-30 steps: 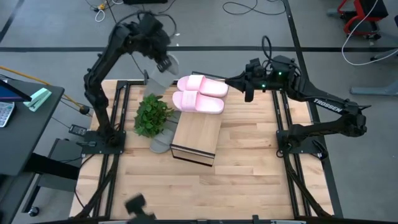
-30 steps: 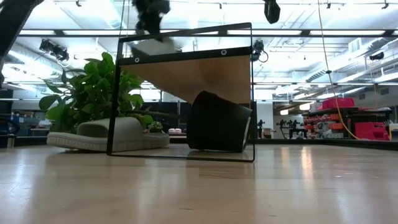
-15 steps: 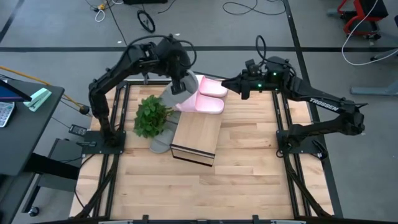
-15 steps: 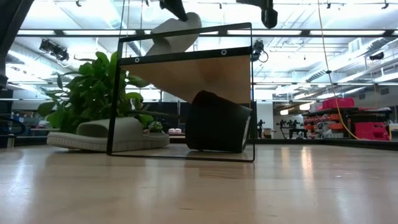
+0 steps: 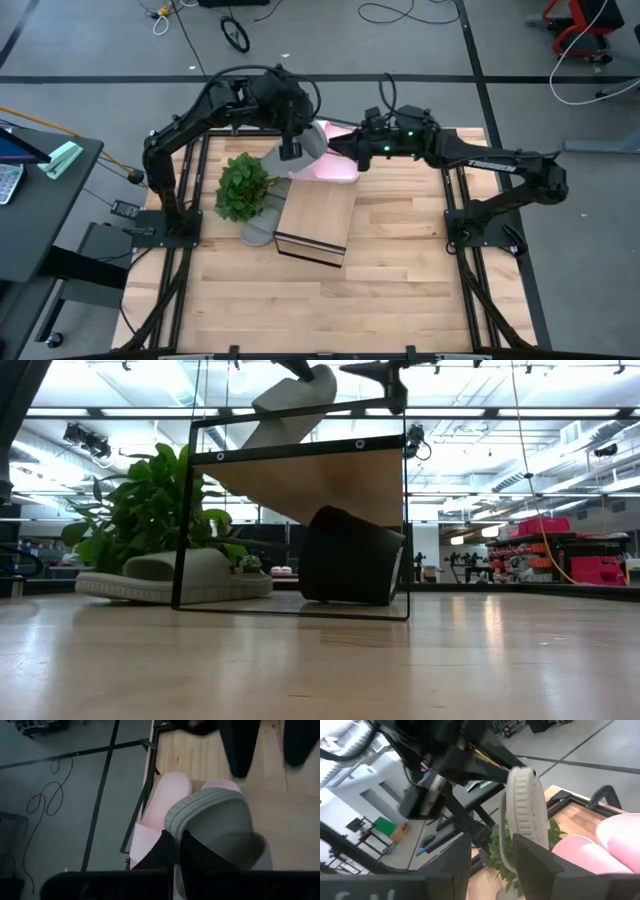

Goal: Pick and place slides into the shelf
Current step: Put the top gray slide on the shelf

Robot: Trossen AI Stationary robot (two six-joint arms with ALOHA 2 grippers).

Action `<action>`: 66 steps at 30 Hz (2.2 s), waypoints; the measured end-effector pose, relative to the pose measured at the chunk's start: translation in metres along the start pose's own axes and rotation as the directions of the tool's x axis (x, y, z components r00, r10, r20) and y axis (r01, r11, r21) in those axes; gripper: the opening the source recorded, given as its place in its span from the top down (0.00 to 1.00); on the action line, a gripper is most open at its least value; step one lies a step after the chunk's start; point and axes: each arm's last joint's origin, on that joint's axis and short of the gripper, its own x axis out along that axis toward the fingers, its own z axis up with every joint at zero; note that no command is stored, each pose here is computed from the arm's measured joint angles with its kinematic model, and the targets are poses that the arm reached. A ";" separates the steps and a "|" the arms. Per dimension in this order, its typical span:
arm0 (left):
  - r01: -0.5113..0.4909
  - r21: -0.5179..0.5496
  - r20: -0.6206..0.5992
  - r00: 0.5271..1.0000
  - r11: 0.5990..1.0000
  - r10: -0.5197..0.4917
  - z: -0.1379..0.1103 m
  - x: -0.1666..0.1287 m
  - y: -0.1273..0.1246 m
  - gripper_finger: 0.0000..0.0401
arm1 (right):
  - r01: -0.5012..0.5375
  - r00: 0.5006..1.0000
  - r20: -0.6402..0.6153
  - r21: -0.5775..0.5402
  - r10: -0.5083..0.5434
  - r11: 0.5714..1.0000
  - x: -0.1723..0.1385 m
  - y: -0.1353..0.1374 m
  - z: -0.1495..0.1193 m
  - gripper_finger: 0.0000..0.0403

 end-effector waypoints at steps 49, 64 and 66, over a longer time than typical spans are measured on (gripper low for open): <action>0.004 0.032 -0.028 1.000 0.999 -0.003 -0.004 0.001 0.003 0.97 | 0.088 0.994 0.067 -0.101 -0.081 0.991 0.020 -0.007 -0.009 0.63; 0.003 0.026 -0.033 0.999 1.000 -0.002 -0.004 0.001 0.002 0.97 | 0.114 0.992 0.081 -0.233 -0.097 0.966 0.020 -0.006 -0.010 0.63; 0.003 0.026 -0.035 0.999 1.000 -0.002 -0.004 0.001 0.002 0.97 | 0.174 0.983 0.101 -0.279 -0.151 0.944 0.020 -0.007 -0.011 0.63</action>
